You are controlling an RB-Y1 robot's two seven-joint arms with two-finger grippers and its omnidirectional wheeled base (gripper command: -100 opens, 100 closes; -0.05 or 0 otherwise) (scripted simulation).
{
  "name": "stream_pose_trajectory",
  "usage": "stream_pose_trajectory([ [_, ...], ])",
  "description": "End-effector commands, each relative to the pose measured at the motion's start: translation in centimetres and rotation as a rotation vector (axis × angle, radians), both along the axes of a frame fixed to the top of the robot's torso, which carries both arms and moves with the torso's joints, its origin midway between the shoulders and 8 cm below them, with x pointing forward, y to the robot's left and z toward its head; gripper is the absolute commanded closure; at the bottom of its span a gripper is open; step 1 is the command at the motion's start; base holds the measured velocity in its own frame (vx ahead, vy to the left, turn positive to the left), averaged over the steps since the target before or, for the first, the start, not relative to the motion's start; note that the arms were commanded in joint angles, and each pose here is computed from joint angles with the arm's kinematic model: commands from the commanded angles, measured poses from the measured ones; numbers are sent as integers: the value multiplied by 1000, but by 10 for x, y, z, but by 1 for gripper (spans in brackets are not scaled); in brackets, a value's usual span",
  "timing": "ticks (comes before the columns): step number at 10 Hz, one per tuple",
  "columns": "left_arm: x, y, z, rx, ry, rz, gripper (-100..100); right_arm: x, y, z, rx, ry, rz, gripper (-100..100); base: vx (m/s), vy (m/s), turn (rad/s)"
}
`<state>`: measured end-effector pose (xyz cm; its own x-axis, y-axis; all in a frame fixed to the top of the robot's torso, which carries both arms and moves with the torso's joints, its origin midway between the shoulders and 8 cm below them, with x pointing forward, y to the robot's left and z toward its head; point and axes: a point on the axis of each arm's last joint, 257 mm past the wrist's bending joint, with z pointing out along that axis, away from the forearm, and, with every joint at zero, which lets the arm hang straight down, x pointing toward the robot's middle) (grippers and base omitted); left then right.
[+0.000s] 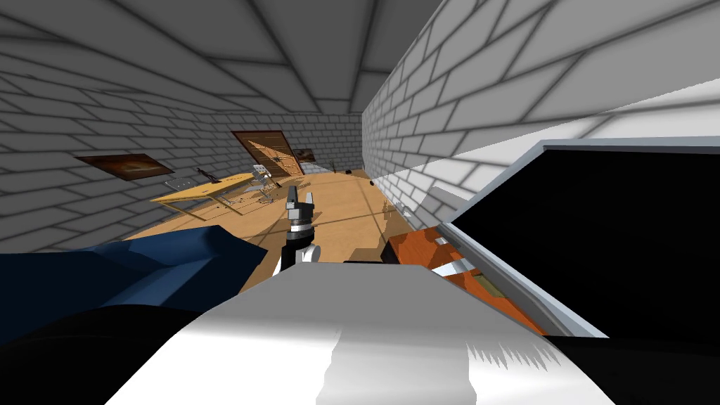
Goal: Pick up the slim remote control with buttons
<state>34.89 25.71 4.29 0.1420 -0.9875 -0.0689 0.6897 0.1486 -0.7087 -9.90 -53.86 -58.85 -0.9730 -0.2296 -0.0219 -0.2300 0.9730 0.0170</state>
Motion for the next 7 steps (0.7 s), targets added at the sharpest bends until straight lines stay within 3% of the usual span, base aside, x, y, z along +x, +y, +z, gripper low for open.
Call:
stream_pose_trajectory([
  [1, 0, 0, 0, 0, 0, 0, 0, -1, -8, 7, -5, 0, 23, 100, 55, 16, -225],
  [3, 0, 0, 0, 0, 0, 0, 0, -2, -11, 10, -6, 1, 34, 100, 69, 23, -89],
  [5, 0, 0, 0, 0, 0, 0, 0, -7, -25, 24, -8, 3, 88, 100, 133, 37, -265],
  [6, 0, 0, 0, 0, 0, 0, 0, -4, -22, 19, -9, 2, 71, 100, 38, 34, -65],
  [7, 0, 0, 0, 0, 0, 0, 0, -5, -23, 20, -8, 3, 76, 0, 5, 8, 8],
])
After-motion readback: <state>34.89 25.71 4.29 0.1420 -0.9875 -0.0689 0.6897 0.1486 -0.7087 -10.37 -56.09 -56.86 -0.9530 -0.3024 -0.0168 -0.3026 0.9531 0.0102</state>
